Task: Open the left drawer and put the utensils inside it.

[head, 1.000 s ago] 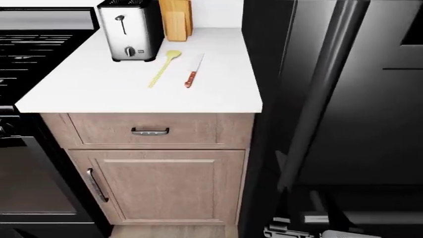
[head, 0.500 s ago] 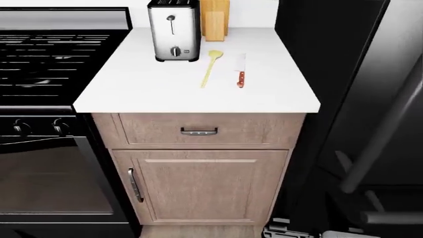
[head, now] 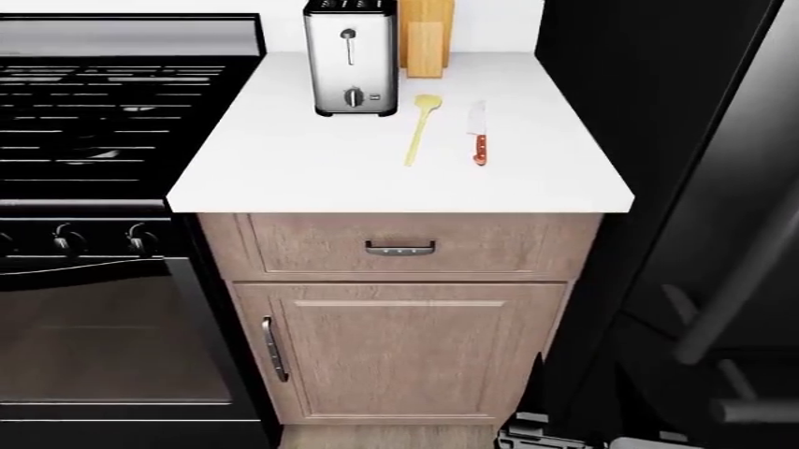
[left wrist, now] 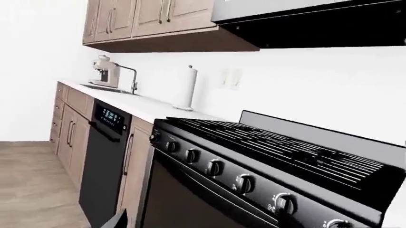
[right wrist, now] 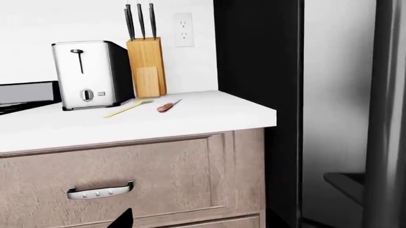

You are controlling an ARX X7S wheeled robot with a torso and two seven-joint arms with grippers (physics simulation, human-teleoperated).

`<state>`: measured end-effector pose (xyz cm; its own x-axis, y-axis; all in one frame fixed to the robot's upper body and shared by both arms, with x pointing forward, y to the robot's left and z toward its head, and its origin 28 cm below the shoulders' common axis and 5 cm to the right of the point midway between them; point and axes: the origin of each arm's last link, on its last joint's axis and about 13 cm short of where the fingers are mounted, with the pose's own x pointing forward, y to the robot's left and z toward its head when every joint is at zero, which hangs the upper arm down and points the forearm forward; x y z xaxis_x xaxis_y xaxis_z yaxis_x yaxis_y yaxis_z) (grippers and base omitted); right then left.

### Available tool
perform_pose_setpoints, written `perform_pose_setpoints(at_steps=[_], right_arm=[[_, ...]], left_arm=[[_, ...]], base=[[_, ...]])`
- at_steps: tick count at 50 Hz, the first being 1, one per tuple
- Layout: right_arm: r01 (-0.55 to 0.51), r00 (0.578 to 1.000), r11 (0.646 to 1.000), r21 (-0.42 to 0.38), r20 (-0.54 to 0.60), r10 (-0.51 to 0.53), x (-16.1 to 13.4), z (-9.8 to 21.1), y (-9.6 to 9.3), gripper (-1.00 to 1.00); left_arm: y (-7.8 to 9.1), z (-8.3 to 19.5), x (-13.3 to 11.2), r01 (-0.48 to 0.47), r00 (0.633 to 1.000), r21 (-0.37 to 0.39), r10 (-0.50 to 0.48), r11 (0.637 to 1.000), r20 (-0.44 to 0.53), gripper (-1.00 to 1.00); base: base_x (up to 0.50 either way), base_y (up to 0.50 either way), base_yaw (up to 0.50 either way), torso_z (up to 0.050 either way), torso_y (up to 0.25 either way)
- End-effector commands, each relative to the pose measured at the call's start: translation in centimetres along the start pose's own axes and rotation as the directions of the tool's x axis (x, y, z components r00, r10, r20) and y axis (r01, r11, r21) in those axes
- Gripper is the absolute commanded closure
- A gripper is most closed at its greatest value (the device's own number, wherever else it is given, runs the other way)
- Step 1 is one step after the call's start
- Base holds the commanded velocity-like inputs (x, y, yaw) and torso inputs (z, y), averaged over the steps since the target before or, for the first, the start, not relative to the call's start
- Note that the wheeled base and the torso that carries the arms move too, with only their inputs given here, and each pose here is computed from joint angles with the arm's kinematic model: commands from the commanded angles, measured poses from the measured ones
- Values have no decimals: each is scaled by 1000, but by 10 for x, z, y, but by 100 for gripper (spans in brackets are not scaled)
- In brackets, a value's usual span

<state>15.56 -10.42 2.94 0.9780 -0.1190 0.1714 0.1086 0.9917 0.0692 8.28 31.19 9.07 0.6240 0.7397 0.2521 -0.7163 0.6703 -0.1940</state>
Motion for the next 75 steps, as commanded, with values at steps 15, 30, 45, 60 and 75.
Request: perform_pose_setpoints(at_steps=[15,30,45,60,75], right_arm=[[9,1000,1000,-26,20,-9,-1,0,1,-100],[-5,1000,1000,-23,15,6,-2,0,1,-100],[-27,1000,998,-51,-9,27,-2,-1,2,-100],[-27,1000,998,-59,-6,27,-2,-2,3,-100],[-11,1000,998,-58,26,13,-2,-1,3,-100]], left_arm=[[92,173,-5,-595,796,312,489,740,356,-100],[97,185,-22,-660,728,232,533,714,431,-100],[95,180,-22,-630,753,231,508,742,419,-100],[95,178,-21,-625,756,235,503,744,418,-100],[94,175,-20,-622,760,239,500,746,415,-100]], base=[[0,168,0,0,0],[0,492,0,0,0],[159,22,0,0,0],[500,55,0,0,0],[80,8,0,0,0]])
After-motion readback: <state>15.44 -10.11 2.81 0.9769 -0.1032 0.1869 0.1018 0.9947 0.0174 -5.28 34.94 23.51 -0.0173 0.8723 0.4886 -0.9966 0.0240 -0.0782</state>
